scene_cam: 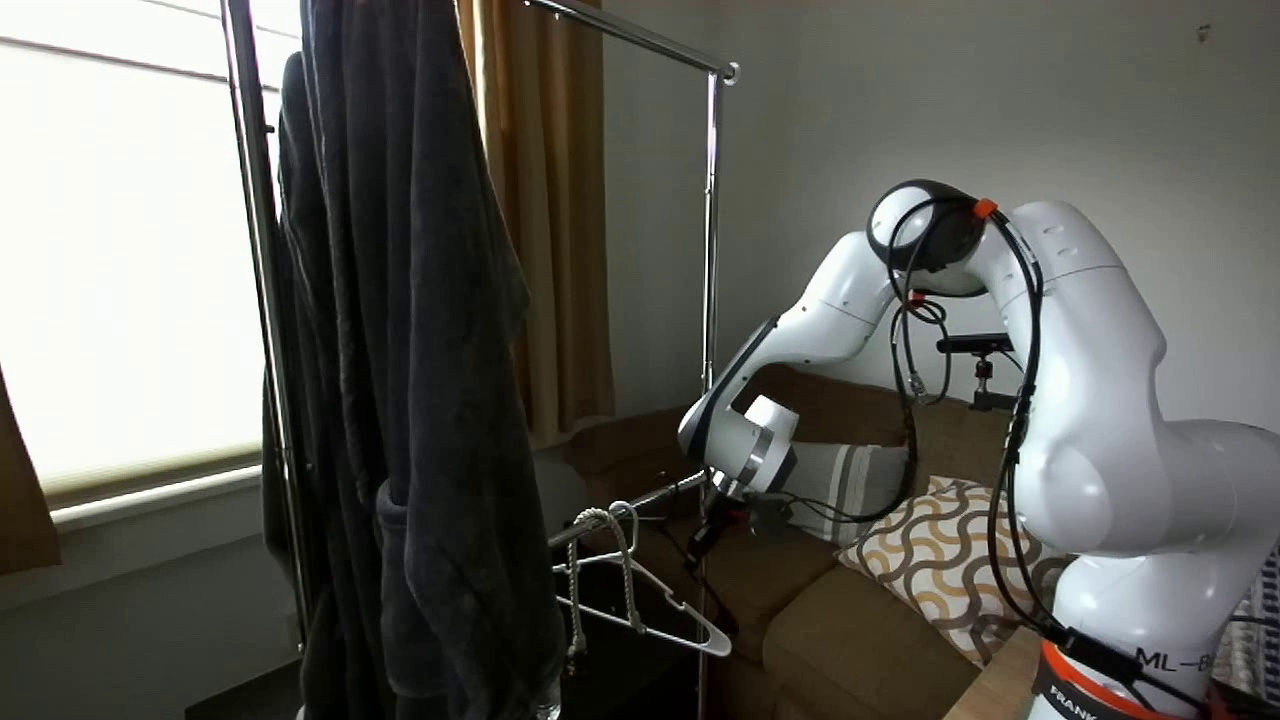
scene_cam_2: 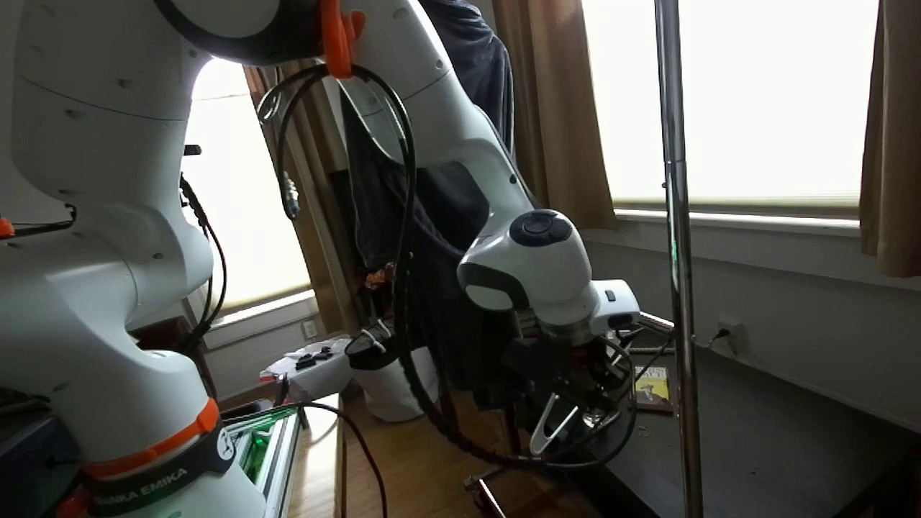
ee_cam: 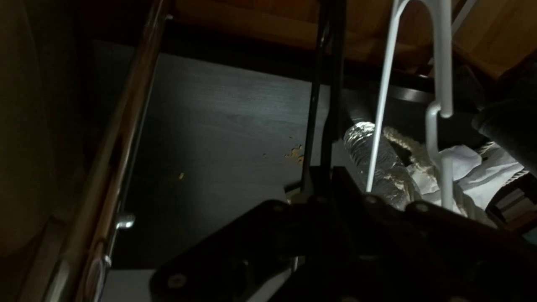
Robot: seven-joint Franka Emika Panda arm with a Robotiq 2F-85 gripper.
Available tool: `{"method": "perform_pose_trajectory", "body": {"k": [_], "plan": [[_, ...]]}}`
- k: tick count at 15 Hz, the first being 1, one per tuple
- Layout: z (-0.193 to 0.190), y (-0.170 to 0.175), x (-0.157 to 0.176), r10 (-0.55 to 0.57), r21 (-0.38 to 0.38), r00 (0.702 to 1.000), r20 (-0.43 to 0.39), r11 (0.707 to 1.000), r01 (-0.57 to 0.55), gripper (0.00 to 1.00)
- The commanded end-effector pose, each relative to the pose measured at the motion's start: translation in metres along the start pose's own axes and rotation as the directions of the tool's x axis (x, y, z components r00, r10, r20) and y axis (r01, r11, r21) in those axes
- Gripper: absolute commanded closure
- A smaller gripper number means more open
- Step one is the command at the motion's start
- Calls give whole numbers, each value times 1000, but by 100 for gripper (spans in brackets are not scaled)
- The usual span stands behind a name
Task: Move the black hanger to the top rail.
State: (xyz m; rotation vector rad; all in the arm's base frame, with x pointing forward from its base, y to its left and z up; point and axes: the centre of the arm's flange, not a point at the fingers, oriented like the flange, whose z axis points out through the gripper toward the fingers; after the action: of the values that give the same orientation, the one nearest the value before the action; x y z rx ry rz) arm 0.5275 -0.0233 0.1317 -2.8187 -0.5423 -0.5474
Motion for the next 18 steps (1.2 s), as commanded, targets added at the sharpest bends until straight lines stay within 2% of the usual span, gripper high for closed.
{"method": "perform_pose_trajectory", "body": {"k": [1, 3, 6, 7, 10, 12, 14, 18], "plan": [[-56, -27, -18, -62, -112, 997, -42, 992, 57, 98], [-81, -36, -33, -92, -152, 995, -32, 985, 87, 98], [-116, -40, -73, -97, -146, 994, 50, 984, 104, 98], [-129, -40, -82, -81, -171, 993, 83, 981, 94, 98], [-171, -43, -105, -53, -225, 995, 79, 972, 69, 98], [-195, -51, -107, -42, -248, 994, 100, 966, 65, 98], [-212, -59, -103, -77, -254, 993, 89, 962, 97, 98], [-240, -64, -72, -168, -282, 985, 45, 943, 174, 98]]}}
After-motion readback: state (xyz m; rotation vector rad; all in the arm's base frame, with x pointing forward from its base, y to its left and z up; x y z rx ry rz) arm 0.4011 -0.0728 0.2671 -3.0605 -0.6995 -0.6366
